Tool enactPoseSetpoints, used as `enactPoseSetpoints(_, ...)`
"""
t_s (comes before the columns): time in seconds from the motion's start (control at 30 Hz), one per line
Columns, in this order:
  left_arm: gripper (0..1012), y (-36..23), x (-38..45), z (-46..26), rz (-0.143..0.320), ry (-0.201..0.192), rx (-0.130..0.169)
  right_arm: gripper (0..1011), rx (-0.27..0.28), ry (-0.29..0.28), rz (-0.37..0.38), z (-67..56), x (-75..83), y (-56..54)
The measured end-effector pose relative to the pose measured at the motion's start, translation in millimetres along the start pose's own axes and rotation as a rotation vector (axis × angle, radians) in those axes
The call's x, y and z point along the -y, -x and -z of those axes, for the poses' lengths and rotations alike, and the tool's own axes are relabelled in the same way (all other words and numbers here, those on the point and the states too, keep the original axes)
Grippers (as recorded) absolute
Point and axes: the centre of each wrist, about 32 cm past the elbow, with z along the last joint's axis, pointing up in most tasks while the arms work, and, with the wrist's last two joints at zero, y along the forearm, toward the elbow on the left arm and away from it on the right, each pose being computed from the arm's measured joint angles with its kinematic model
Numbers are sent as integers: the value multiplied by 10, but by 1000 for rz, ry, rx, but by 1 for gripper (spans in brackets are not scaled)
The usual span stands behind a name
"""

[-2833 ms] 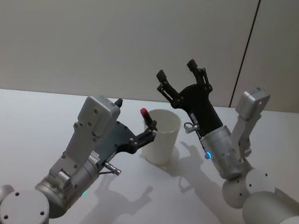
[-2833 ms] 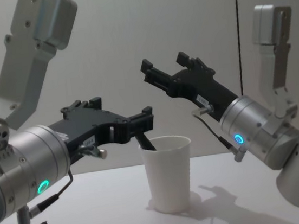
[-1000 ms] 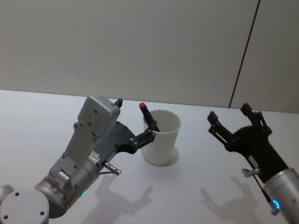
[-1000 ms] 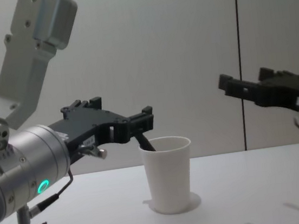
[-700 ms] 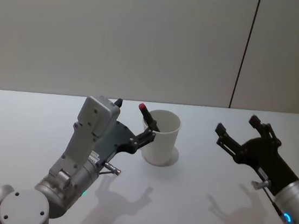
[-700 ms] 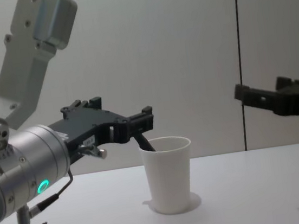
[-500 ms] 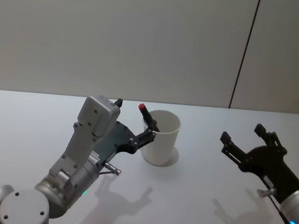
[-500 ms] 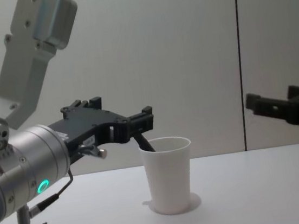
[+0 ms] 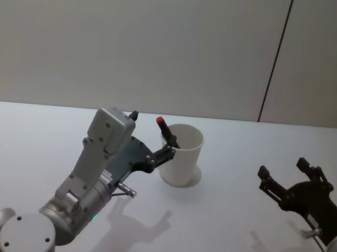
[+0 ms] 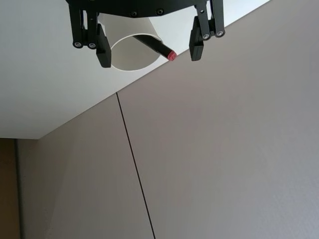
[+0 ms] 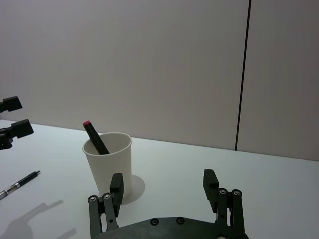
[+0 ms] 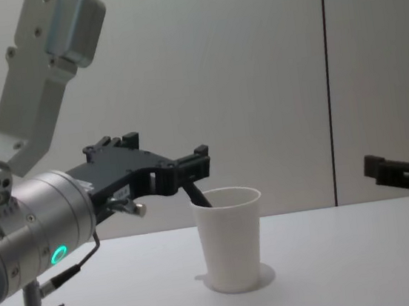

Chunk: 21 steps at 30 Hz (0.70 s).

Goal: Place the pen into the pen holder.

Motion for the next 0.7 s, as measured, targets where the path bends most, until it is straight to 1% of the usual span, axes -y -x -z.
enactPoseSetpoints(0.33,1000,-1,0,0,1,-3,-1,1001,0,19,8,9,56,-7)
enactPoseSetpoints(0.53,1000,-10,1,-9,4,-18,-10,1001,0,25,11,12,75,-8)
enactPoseSetpoints(0.7,1000,-26,-2,-25,4,-41,-23,1001,0,29,12,12,86,-9)
